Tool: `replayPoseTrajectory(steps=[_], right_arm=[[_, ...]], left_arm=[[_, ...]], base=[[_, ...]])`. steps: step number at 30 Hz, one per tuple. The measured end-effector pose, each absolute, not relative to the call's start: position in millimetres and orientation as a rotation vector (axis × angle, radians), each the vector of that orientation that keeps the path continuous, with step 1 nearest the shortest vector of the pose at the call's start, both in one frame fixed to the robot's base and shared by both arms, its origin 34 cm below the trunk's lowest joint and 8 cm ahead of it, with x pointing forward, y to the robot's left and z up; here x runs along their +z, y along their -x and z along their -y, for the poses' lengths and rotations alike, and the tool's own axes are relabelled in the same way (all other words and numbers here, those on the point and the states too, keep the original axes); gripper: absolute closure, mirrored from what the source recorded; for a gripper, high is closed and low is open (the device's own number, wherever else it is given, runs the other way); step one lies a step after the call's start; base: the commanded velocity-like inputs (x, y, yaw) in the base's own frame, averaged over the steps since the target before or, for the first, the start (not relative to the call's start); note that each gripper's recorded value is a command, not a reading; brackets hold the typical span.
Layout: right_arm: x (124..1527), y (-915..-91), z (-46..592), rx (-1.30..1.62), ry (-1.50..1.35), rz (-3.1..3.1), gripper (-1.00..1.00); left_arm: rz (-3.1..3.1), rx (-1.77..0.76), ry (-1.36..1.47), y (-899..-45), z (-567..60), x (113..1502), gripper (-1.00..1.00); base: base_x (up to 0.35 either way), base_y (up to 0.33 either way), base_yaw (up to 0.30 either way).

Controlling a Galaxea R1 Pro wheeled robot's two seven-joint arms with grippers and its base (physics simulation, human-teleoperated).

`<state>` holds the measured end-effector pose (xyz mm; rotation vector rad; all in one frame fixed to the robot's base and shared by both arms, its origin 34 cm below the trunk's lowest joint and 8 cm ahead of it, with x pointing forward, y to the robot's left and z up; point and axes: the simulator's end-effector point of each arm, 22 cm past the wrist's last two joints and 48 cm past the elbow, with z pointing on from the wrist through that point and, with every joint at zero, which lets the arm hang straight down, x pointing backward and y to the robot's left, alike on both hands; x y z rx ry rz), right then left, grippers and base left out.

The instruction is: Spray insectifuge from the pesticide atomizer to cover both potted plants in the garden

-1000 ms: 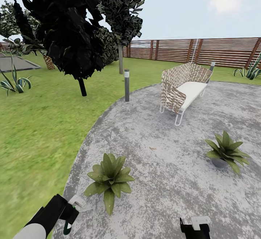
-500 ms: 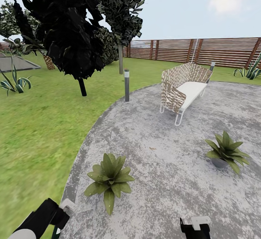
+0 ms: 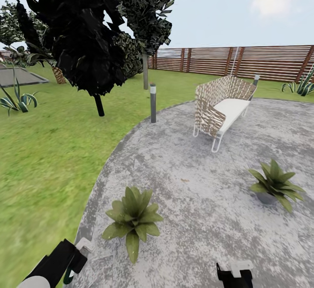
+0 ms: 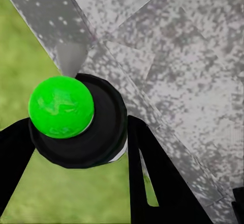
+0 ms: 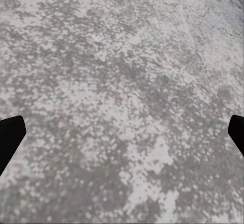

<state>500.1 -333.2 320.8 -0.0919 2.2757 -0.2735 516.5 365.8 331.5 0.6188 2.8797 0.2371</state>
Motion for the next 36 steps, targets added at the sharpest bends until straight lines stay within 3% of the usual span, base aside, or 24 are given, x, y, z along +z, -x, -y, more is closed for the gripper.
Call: replayPoseTrajectory(steps=[14,24,36], right_arm=[[321,-500,333,-0.275,0.091,-2.276,-1.0],[321,-500,332,-0.273,0.09,-2.275,-1.0],[321,-500,333,-0.274,0.09,-2.275,-1.0]], left_arm=[[-2.932,0.056,-0.673,-498,-337,323,1.0],[-2.904,0.156,-0.651,-509,-350,328,1.0],[-2.907,0.169,-0.652,-507,-351,326,1.0]], base=[[0.053,0.037,0.005],[0.0,0.0,0.251],[0.001,-0.124,0.03]])
